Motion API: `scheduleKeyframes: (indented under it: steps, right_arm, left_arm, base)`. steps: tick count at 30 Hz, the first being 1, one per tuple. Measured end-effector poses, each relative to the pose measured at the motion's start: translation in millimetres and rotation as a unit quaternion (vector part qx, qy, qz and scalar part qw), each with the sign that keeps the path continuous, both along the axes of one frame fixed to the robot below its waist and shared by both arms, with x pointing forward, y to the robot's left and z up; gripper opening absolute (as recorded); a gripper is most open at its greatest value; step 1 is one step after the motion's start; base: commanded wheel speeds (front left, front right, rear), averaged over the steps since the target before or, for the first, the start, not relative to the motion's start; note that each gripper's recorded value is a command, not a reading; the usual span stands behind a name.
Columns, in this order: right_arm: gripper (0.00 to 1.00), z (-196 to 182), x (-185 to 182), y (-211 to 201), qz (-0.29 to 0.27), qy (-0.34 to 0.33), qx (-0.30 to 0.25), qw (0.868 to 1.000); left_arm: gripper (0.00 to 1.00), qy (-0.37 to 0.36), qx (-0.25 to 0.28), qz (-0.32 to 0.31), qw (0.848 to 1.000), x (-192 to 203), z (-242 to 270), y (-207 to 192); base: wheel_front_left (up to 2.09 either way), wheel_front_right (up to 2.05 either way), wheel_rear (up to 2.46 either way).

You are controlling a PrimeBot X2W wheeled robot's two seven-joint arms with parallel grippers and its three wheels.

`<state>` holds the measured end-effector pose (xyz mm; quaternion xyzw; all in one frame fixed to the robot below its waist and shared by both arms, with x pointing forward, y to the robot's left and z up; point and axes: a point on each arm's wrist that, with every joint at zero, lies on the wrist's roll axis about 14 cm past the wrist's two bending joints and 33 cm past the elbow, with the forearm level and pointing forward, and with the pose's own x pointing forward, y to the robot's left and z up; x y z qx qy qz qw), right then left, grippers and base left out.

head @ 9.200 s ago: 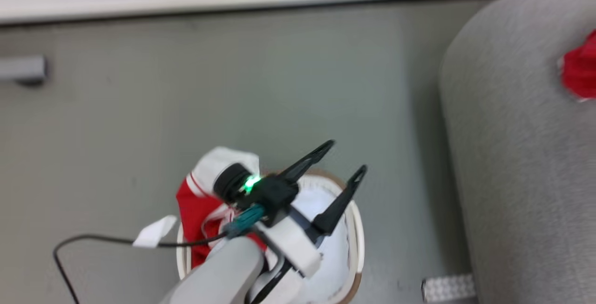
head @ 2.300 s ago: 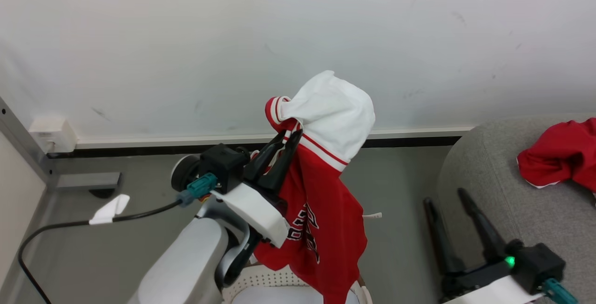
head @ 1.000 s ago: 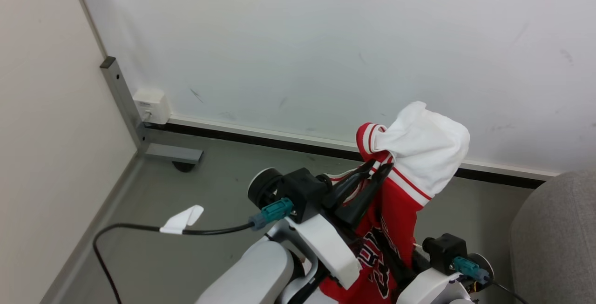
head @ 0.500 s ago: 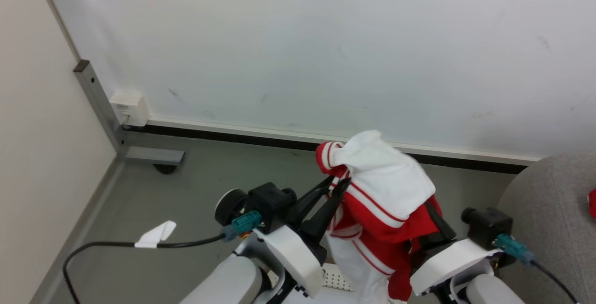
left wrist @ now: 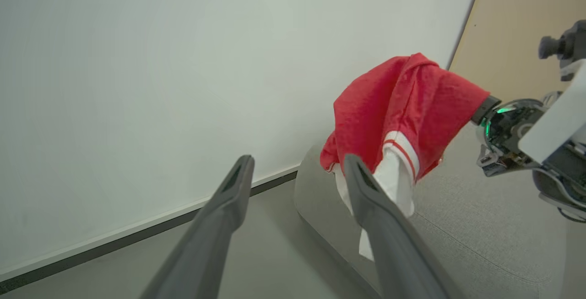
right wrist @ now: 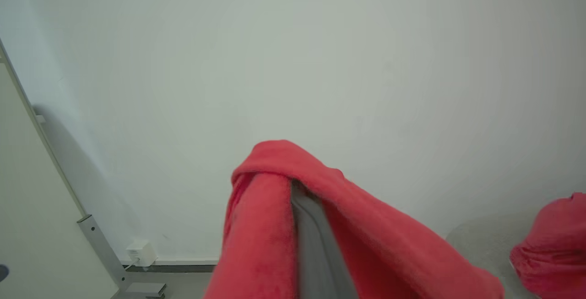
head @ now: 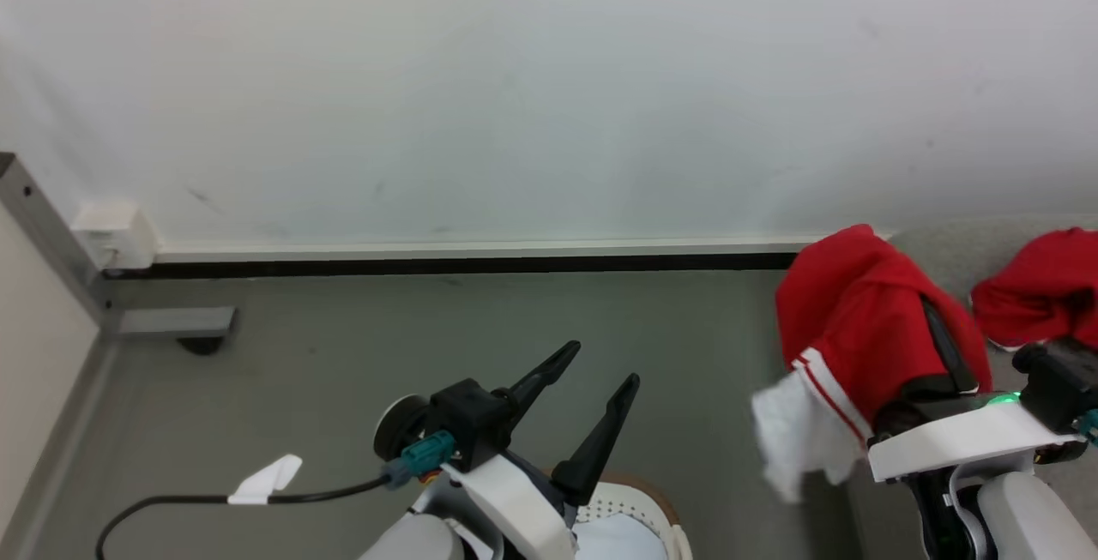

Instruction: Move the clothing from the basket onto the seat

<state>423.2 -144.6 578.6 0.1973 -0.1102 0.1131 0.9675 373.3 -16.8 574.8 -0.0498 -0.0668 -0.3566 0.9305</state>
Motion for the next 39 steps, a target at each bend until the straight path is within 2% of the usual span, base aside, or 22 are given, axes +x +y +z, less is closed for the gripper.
scheduleKeyframes:
  steps: [13,25,34,39]
  right_arm:
    - [0.0,-1,-54,-104,-0.133,-0.006,-0.018,0.991]
    - [0.0,-1,-102,-153,-0.225,-0.004,-0.021,0.974]
    - [0.0,3,-106,-177,-0.26,-0.004,-0.028,0.965]
    - [0.0,30,-92,-196,-0.268,-0.03,-0.071,0.96]
  left_arm:
    - [1.0,0.0,-0.003,-0.125,0.992,-6,-15,-80]
    - [1.0,0.022,-0.001,-0.218,0.976,-18,-40,-140]
    - [1.0,0.026,-0.005,-0.243,0.97,-20,-46,-158]
    - [1.0,0.029,-0.008,-0.244,0.969,-15,-49,-157]
  base:
    - [0.0,0.0,0.0]
    - [0.0,0.0,0.0]
    - [0.0,0.0,0.0]
    - [0.0,0.0,0.0]
